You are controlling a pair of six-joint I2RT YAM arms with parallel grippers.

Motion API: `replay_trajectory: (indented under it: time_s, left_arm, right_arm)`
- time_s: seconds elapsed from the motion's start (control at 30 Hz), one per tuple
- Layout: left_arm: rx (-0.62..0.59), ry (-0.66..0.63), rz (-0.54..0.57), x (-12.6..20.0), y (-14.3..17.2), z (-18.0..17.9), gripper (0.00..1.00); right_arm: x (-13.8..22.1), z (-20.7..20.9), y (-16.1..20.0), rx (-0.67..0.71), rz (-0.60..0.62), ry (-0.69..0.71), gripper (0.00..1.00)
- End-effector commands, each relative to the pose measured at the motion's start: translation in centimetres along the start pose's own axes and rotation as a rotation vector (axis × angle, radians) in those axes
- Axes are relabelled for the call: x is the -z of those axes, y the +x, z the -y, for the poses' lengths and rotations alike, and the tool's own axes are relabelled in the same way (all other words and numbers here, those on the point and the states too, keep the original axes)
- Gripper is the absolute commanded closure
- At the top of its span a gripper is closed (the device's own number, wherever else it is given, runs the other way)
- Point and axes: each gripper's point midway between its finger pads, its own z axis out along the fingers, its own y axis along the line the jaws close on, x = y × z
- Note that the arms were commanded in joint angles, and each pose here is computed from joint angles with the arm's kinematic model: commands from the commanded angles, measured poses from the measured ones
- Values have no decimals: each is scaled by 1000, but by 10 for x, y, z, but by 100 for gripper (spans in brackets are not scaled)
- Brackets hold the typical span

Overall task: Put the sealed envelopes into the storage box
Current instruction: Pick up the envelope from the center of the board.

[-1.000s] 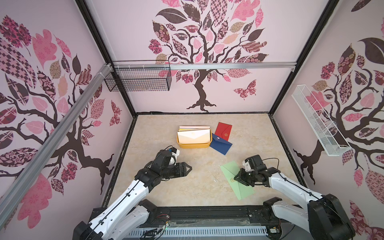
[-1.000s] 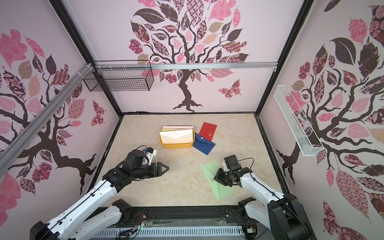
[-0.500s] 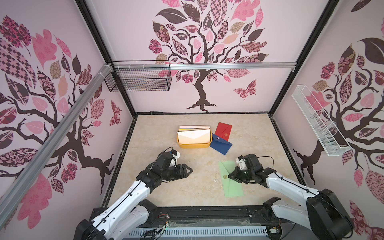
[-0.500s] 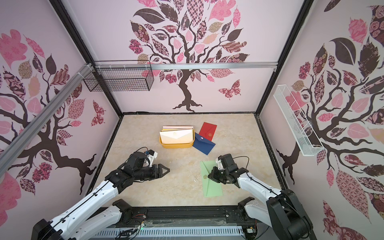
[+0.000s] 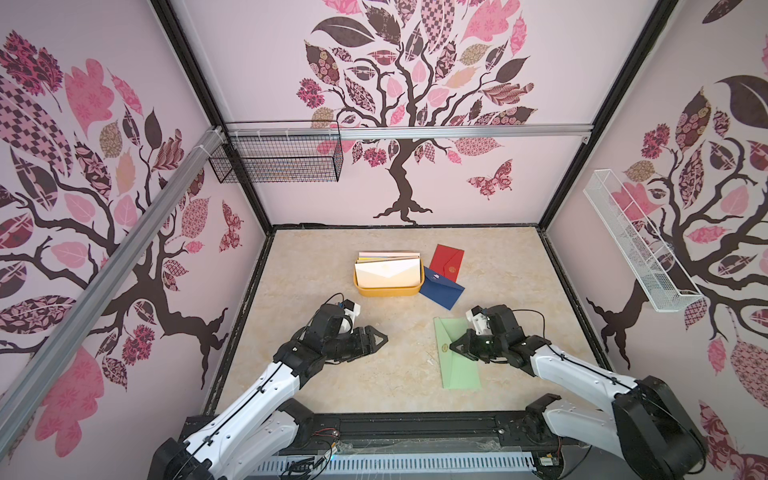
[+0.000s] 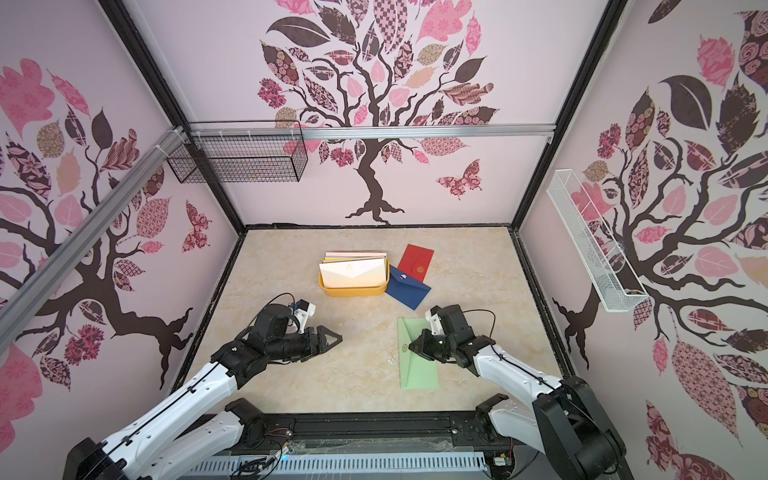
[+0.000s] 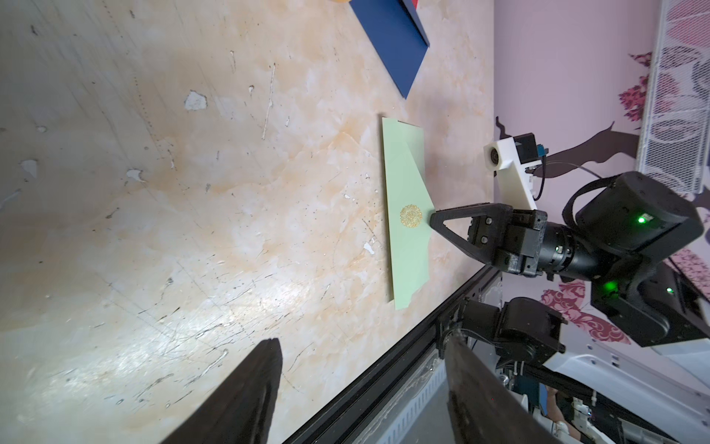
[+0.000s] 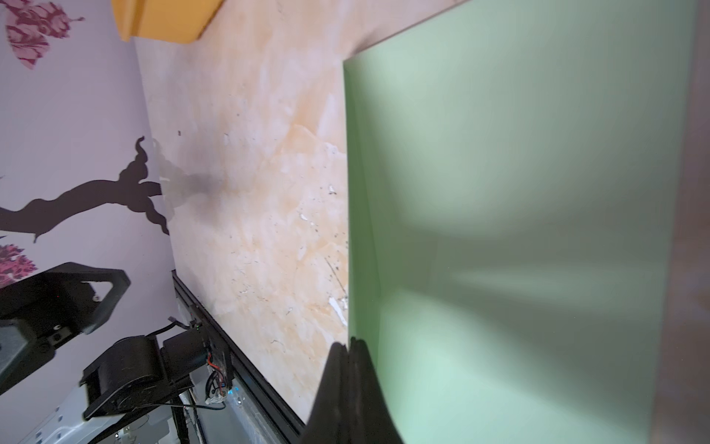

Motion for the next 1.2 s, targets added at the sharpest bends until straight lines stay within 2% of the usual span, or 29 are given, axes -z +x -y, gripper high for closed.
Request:
replay_trajectory:
  time_s: [0.0,0.1,0.37,0.53,0.7,1.07,1.17]
  left_arm:
    - [41,127,42,1,-8,23,28]
    - [51,209,57,3,-12,37,28]
    - [58,332,34,2,-18,64,24]
    - [46,384,42,4,-24,83,23]
    - [27,380,14,-3,-21,90,24]
    - [0,420,-14,-8,-12,105,35]
    - [2,414,-12,-10,-12,104,41]
  right_arm:
    - [19,-52,-20,56,74,-155,100]
    - [31,-72,-24,45,98,-224,100]
    - [57,-130,-29,91,107,-366,100]
    - [54,-153,-19,133,78,-400,100]
    - [47,-173,-13,157,54,-430,100]
    - [31,-192,-7,168,15,-457,100]
    - [29,-196,-4,174,4,-460,100]
